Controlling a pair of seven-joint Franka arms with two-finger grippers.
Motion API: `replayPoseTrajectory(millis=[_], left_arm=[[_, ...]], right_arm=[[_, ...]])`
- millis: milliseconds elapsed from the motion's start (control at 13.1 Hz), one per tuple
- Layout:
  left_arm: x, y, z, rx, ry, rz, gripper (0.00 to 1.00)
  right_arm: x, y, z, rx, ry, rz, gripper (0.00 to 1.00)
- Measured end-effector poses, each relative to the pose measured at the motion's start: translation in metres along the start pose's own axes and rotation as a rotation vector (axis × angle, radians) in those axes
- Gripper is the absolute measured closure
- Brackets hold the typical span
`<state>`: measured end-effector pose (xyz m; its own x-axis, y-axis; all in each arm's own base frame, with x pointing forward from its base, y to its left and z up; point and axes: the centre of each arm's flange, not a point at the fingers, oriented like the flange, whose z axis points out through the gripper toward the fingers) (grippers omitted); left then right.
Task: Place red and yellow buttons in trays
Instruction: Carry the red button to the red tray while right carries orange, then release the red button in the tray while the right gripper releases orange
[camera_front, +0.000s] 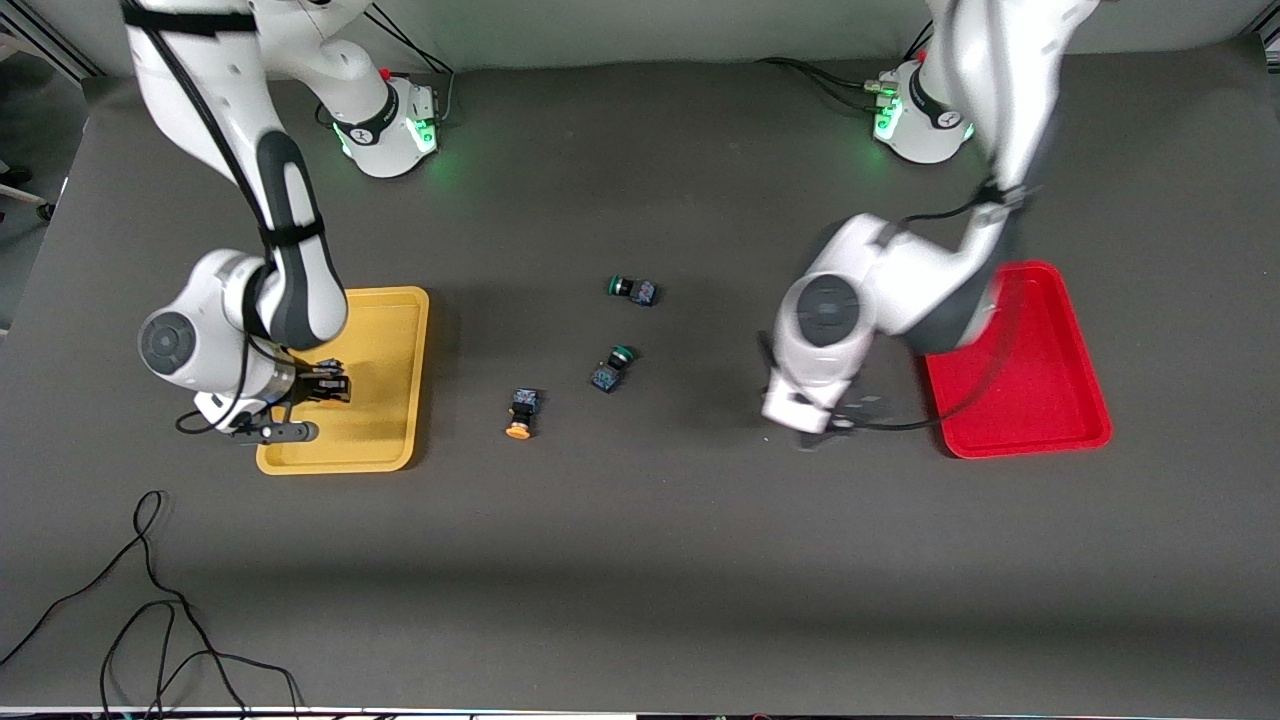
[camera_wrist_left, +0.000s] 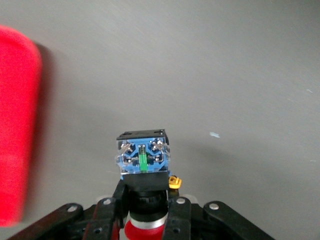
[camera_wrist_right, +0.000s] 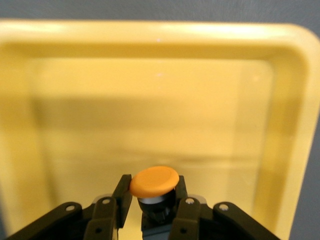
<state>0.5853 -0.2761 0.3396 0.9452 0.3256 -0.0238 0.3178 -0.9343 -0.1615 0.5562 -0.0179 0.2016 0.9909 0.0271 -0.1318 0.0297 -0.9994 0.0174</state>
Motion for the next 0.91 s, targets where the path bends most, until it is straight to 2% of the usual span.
replayPoseTrajectory(millis=[152, 305, 457, 685, 761, 914], left_arm=[[0.030, -0.075, -0.014, 0.017, -0.016, 0.066, 0.67], [0.056, -0.154, 0.010, 0.030, -0.067, 0.136, 0.67], [0.067, -0.215, 0.052, 0.008, -0.084, 0.198, 0.67], [0.053, -0.264, 0.121, -0.039, -0.064, 0.261, 0.67], [0.045, -0.271, 0.136, -0.046, -0.066, 0.267, 0.67], [0.035, -0.277, 0.151, -0.050, -0.077, 0.268, 0.67]], right_arm=[[0.007, 0.003, 0.008, -0.019, -0.002, -0.007, 0.61], [0.014, 0.004, -0.001, -0.016, 0.019, -0.006, 0.56], [0.020, 0.002, -0.015, 0.003, 0.022, -0.010, 0.36], [0.029, -0.018, -0.054, 0.060, -0.013, -0.012, 0.04], [0.032, -0.033, -0.074, 0.062, -0.025, 0.001, 0.00], [0.035, -0.091, -0.114, 0.050, -0.030, 0.047, 0.00]])
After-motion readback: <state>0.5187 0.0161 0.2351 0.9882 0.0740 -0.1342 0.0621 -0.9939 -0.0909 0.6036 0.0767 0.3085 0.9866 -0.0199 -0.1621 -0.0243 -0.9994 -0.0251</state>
